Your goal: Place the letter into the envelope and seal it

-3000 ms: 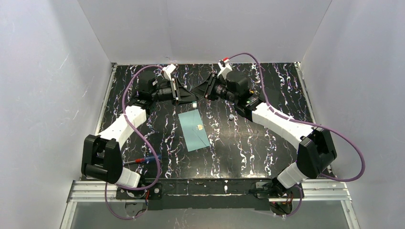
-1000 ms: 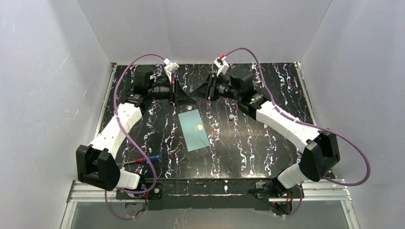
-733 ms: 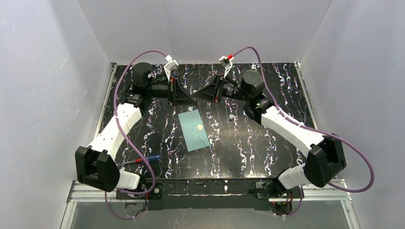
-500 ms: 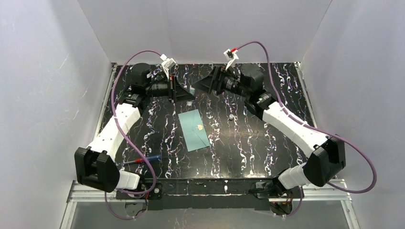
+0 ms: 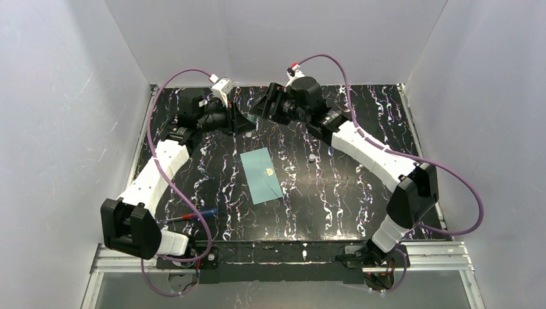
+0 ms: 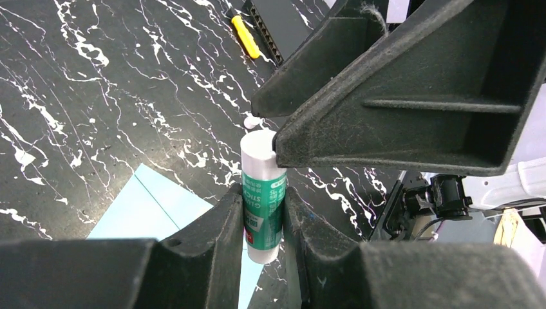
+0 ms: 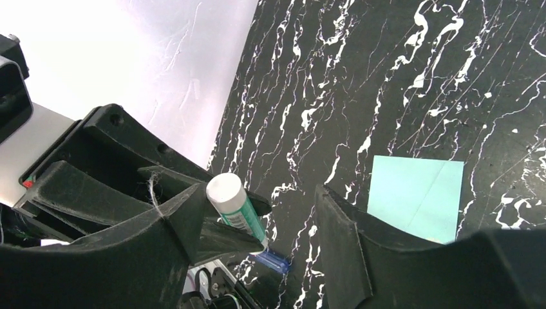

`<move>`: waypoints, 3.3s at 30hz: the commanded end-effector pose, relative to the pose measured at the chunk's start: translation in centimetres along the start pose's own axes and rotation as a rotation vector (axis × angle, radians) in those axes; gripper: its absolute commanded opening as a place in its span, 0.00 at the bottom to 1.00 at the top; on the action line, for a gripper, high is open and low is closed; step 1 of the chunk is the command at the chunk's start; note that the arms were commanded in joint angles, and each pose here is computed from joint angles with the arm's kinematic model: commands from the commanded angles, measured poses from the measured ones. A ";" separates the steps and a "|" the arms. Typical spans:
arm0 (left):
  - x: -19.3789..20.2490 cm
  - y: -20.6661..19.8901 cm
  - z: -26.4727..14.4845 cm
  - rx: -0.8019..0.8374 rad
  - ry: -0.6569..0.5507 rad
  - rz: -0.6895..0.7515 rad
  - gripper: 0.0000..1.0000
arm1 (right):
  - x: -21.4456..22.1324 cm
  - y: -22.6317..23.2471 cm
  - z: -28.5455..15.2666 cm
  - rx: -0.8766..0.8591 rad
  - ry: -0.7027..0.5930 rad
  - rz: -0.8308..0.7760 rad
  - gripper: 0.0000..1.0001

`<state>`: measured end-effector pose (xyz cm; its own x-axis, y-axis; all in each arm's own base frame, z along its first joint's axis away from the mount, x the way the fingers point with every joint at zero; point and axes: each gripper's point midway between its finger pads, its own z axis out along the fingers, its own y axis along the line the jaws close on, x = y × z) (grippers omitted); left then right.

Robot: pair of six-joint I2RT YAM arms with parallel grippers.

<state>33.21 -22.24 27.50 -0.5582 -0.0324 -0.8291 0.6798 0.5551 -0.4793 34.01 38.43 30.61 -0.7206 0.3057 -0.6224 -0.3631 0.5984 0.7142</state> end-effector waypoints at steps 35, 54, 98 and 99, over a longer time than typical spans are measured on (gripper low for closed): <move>-0.4 -2.4 -1.2 0.072 0.047 -0.020 0.00 | -1.2 6.6 -2.3 -0.319 0.023 -0.046 0.01; -3.4 -9.7 -3.5 0.447 -0.026 0.073 0.00 | -2.4 8.7 -7.4 -0.577 -0.046 -0.236 0.66; -3.9 -12.2 -4.7 0.597 0.057 0.046 0.00 | 4.1 14.5 -13.4 -1.165 0.260 -0.402 0.01; -3.9 -12.2 -4.6 0.588 0.051 0.048 0.00 | 4.0 14.7 -13.4 -1.170 0.261 -0.386 0.01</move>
<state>24.41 -24.73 36.73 -0.5644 0.0510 -0.8239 0.8248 -0.0068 -0.5654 23.93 39.30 41.25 -0.5212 0.1371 -0.8424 -0.8492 -0.1815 0.4959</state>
